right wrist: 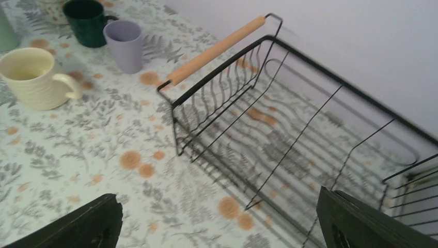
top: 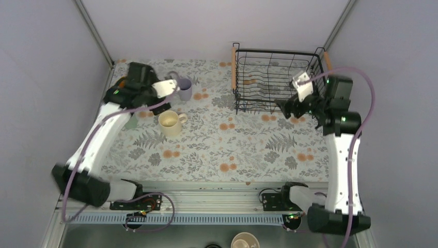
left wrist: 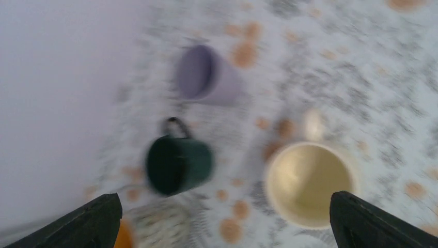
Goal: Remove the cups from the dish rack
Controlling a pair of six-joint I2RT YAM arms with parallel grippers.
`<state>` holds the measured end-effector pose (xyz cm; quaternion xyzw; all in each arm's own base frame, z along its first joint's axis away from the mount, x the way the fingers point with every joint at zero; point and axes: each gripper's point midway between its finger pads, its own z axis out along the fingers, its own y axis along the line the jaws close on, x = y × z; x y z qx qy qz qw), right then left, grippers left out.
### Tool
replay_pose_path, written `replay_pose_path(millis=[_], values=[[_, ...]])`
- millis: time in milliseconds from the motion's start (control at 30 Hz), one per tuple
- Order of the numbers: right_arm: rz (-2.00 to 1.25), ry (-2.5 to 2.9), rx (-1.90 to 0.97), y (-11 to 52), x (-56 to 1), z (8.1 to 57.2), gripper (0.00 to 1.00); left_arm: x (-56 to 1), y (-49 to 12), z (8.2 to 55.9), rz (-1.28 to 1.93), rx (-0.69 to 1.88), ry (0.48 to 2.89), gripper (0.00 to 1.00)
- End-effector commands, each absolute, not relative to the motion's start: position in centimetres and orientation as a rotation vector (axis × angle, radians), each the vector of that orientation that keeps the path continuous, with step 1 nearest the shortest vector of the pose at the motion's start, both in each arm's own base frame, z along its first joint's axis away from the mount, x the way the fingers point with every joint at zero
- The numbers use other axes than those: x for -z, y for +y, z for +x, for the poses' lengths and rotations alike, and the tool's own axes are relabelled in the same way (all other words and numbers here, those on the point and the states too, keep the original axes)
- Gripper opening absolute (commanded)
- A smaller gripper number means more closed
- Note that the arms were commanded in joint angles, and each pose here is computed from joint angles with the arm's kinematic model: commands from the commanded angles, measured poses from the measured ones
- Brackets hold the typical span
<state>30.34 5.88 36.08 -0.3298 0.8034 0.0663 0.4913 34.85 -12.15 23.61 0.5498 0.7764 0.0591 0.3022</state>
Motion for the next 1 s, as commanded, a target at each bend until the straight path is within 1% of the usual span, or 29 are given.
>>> replay_pose_path(millis=[0, 67, 133, 200, 333, 433, 600, 667, 967], values=[[-0.75, 1.878, -0.201, 6.7, -34.4, 28.2, 1.0, -33.6, -7.6, 34.9, 0.868, -0.316, 1.849, 1.0], [-0.678, 1.865, -0.125, 5.6, -32.9, 27.9, 1.0, -35.5, -5.9, 33.1, 0.742, -0.367, 1.769, 1.0], [-0.639, 1.819, -0.055, 4.9, -32.5, 27.2, 1.0, -36.5, -4.0, 31.2, 0.595, -0.399, 1.711, 1.0], [-0.638, 1.771, -0.027, 4.9, -32.1, 25.9, 1.0, -36.2, -2.4, 29.2, 0.456, -0.403, 1.695, 1.0], [-0.696, 1.714, -0.072, 6.3, -30.7, 22.8, 1.0, -34.1, -3.1, 25.3, 0.459, -0.272, 1.693, 1.0], [-0.665, 1.619, -0.028, 6.2, -31.3, 21.4, 1.0, -33.5, -2.1, 22.6, 0.351, -0.215, 1.649, 1.0], [-0.662, 1.62, -0.046, 6.2, -30.0, 21.3, 1.0, -29.7, 1.8, 22.3, 0.149, -0.363, 1.681, 1.0], [-0.653, 1.631, -0.044, 6.1, -29.3, 21.6, 1.0, -28.4, 2.4, 21.9, 0.121, -0.388, 1.675, 1.0], [-0.637, 1.623, -0.029, 5.8, -29.5, 21.4, 1.0, -28.1, 4.1, 21.1, 0.033, -0.443, 1.648, 1.0]])
